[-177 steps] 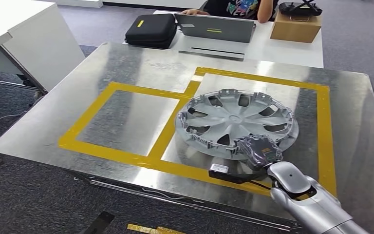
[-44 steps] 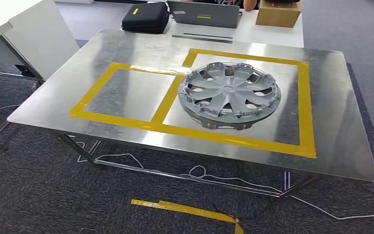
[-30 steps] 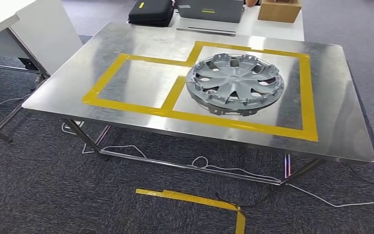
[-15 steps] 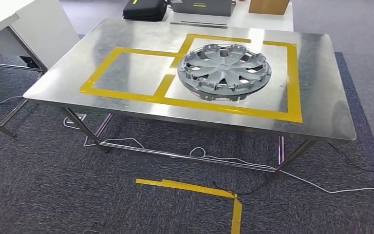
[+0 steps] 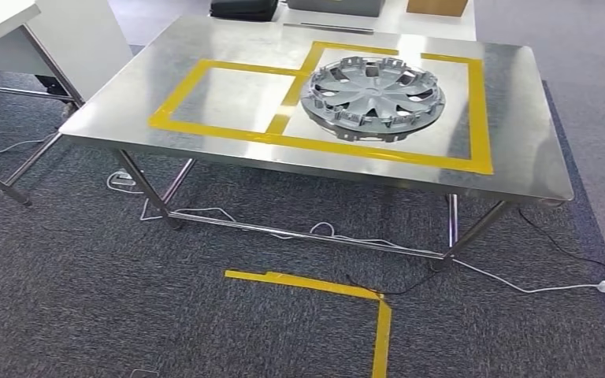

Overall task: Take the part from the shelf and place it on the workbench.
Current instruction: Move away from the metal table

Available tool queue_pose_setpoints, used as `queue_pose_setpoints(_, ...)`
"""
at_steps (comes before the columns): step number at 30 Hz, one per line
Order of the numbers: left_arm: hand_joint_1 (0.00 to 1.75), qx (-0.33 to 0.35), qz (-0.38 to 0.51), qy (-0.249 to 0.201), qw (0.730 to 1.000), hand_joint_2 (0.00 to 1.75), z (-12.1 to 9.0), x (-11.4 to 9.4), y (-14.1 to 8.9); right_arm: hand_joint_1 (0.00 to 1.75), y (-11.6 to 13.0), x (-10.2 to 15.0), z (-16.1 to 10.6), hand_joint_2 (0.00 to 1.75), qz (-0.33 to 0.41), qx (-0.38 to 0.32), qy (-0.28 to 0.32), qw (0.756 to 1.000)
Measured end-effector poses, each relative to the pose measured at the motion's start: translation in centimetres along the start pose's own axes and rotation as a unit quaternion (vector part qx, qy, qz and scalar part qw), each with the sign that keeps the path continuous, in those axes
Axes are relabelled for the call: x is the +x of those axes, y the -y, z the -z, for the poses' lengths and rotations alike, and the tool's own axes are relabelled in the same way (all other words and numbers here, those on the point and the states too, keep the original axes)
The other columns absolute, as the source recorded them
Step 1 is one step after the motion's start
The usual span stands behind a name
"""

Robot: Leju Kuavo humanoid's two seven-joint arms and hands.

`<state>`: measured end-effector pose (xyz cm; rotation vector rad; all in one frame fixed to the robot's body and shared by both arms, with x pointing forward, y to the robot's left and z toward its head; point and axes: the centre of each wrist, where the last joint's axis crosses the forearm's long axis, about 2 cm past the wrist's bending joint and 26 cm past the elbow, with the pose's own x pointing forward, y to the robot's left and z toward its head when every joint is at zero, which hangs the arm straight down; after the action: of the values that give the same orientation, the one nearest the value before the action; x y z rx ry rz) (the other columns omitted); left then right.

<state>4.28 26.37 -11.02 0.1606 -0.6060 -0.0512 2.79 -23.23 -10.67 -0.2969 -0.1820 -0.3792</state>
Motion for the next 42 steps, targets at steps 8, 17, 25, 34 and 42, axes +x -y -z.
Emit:
queue_pose_setpoints(8, 0.0, 0.004, -0.004, 0.001, 1.0, 0.0, -0.06, -0.03, 0.16, 0.0, 0.14, 0.08, 0.1, 0.0, -0.009, 0.007, 0.004, 1.0)
queue_pose_setpoints(17, 0.0, 0.005, -0.004, 0.003, 1.0, 0.0, -0.02, 0.15, 0.36, 0.0, 0.17, 0.25, 0.16, 0.0, -0.011, 0.01, 0.007, 1.0)
queue_pose_setpoints(25, 0.0, 0.005, -0.004, 0.004, 1.0, 0.0, 0.02, 0.27, 0.45, 0.0, 0.19, 0.2, 0.16, 0.0, -0.012, 0.011, 0.006, 1.0)
queue_pose_setpoints(34, 0.0, 0.004, -0.005, 0.005, 1.0, 0.0, 0.04, 0.39, 0.6, 0.0, 0.25, 0.34, 0.21, 0.0, -0.012, 0.01, 0.008, 1.0)
queue_pose_setpoints(42, 0.0, 0.005, -0.007, 0.002, 1.0, 0.0, -0.1, 0.13, 0.63, 0.0, 0.35, 0.18, 0.23, 0.0, -0.012, 0.009, 0.006, 1.0)
